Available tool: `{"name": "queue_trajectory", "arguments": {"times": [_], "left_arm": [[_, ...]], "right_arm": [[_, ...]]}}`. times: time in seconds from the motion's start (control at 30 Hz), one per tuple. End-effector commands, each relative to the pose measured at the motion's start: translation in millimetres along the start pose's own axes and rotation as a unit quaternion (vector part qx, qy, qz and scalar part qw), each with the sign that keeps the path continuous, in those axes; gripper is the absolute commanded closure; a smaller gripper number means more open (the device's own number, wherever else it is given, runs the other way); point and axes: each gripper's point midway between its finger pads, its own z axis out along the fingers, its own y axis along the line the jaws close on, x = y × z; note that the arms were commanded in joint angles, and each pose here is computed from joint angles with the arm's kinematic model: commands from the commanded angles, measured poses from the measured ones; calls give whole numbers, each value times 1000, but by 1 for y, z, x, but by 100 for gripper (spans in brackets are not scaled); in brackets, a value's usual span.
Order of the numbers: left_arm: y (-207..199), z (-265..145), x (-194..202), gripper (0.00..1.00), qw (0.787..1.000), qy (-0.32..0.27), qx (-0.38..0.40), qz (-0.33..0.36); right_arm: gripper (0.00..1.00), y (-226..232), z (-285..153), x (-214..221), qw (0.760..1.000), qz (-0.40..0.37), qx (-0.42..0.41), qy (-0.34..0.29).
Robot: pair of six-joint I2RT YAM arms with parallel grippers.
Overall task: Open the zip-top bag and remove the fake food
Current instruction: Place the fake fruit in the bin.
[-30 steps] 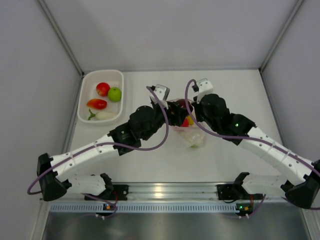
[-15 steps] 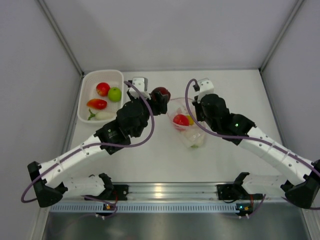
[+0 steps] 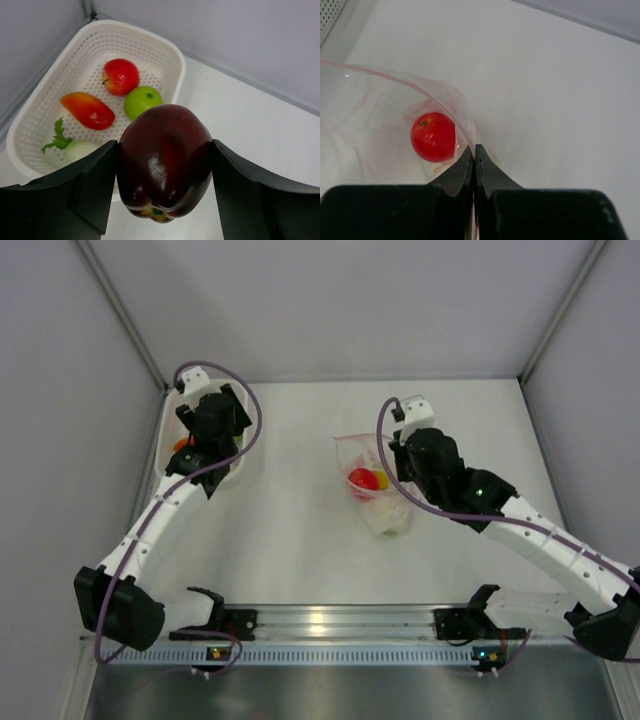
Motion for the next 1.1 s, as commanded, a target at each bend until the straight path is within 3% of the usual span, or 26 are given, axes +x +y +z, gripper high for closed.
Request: {"name": "queue_trajectory", "arguments": {"times": [0.0, 0.47, 0.63, 0.67, 0.8, 0.87, 0.93, 1.07], "left_arm": [[33, 29, 13, 100, 998, 24, -48, -17], [92, 90, 94, 99, 981, 117, -146, -45], [99, 94, 119, 70, 976, 142, -158, -40], [99, 94, 121, 54, 976, 145, -159, -39], [100, 92, 122, 24, 976, 145, -158, -37], [98, 88, 114, 18, 978, 139, -151, -41], [96, 84, 108, 2, 979, 135, -145, -43], [90, 72, 86, 2, 983, 121, -124, -52]], "right_arm": [[100, -6, -16, -25, 999, 15, -2, -36], [100, -5, -27, -28, 998, 19, -24, -49], [100, -4, -27, -28, 998, 19, -27, -49], [100, -4, -27, -28, 998, 20, -27, -50], [100, -3, -28, -28, 998, 20, -31, -48], [100, -2, -27, -28, 998, 20, -32, -48], [100, -2, -27, -28, 998, 20, -32, -48], [100, 0, -26, -29, 998, 19, -33, -44]]}}
